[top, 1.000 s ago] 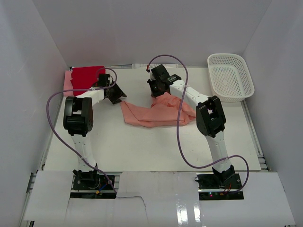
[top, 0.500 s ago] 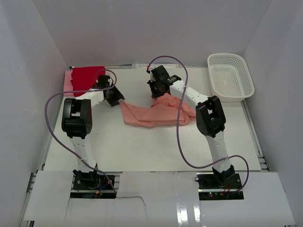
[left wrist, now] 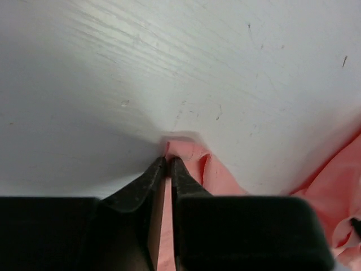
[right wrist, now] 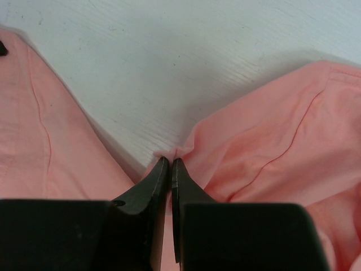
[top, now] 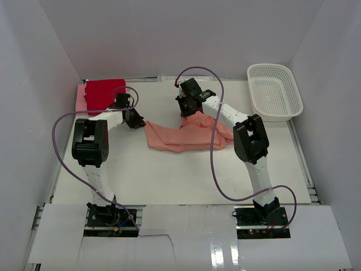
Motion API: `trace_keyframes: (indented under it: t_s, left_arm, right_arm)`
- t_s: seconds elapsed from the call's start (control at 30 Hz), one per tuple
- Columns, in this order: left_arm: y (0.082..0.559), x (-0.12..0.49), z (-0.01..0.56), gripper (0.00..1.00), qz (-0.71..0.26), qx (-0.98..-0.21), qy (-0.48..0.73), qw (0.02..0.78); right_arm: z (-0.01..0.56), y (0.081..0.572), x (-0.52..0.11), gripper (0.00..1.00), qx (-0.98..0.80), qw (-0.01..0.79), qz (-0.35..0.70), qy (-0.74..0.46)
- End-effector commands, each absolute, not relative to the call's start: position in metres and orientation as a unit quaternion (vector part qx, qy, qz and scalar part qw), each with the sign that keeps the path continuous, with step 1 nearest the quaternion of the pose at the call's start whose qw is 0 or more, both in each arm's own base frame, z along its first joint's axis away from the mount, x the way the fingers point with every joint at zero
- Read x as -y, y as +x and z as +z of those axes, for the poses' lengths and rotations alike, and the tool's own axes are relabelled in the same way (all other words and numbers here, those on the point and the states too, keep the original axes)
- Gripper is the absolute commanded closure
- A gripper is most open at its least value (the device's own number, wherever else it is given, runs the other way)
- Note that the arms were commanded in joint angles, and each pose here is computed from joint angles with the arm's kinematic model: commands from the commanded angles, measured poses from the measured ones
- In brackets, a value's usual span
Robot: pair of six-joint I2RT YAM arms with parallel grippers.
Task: Fold and stack the t-shirts
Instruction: Flatten out the tshirt
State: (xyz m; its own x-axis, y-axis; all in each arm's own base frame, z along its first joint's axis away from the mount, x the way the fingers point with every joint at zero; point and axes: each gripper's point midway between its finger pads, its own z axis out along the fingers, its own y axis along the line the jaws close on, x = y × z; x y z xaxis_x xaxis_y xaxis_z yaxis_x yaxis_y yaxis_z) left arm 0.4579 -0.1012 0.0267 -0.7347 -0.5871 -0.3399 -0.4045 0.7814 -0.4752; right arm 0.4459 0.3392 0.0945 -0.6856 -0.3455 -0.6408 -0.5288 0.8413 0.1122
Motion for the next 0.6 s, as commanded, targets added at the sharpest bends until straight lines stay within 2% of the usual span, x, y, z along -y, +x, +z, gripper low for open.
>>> trace_keyframes:
  t_s: [0.0,0.07,0.13,0.17,0.27,0.3,0.33,0.37,0.57]
  left_arm:
    - [0.427,0.109,-0.002,0.81,-0.174,-0.934,-0.253,0.181]
    - [0.427,0.112,-0.010,0.88,-0.171,-0.938,-0.245,0.174]
    - [0.431,0.113,-0.013,0.90,-0.169,-0.940,-0.243,0.171]
    - [0.432,0.113,-0.015,0.90,-0.166,-0.941,-0.242,0.169]
    - [0.437,0.111,-0.020,0.79,-0.156,-0.942,-0.247,0.164]
    - [0.438,0.113,-0.022,0.83,-0.160,-0.942,-0.247,0.161]
    - [0.439,0.114,-0.022,0.94,-0.160,-0.942,-0.245,0.162]
    - [0.443,0.113,-0.020,1.00,-0.159,-0.942,-0.244,0.166]
    - [0.451,0.101,0.006,1.00,-0.130,-0.941,-0.242,0.197]
  right_arm:
    - [0.121,0.452,-0.339,0.92,-0.894,0.345,0.159,-0.237]
    - [0.122,0.452,-0.340,0.92,-0.894,0.345,0.159,-0.238]
    - [0.123,0.451,-0.340,0.92,-0.893,0.345,0.161,-0.238]
    - [0.123,0.451,-0.339,0.92,-0.893,0.345,0.161,-0.238]
    - [0.123,0.450,-0.339,0.92,-0.894,0.345,0.160,-0.239]
    - [0.123,0.449,-0.338,0.92,-0.894,0.345,0.160,-0.239]
    - [0.124,0.449,-0.338,0.92,-0.893,0.345,0.160,-0.239]
    - [0.123,0.449,-0.337,0.92,-0.894,0.345,0.159,-0.239]
    - [0.133,0.452,-0.326,0.92,-0.896,0.349,0.160,-0.222]
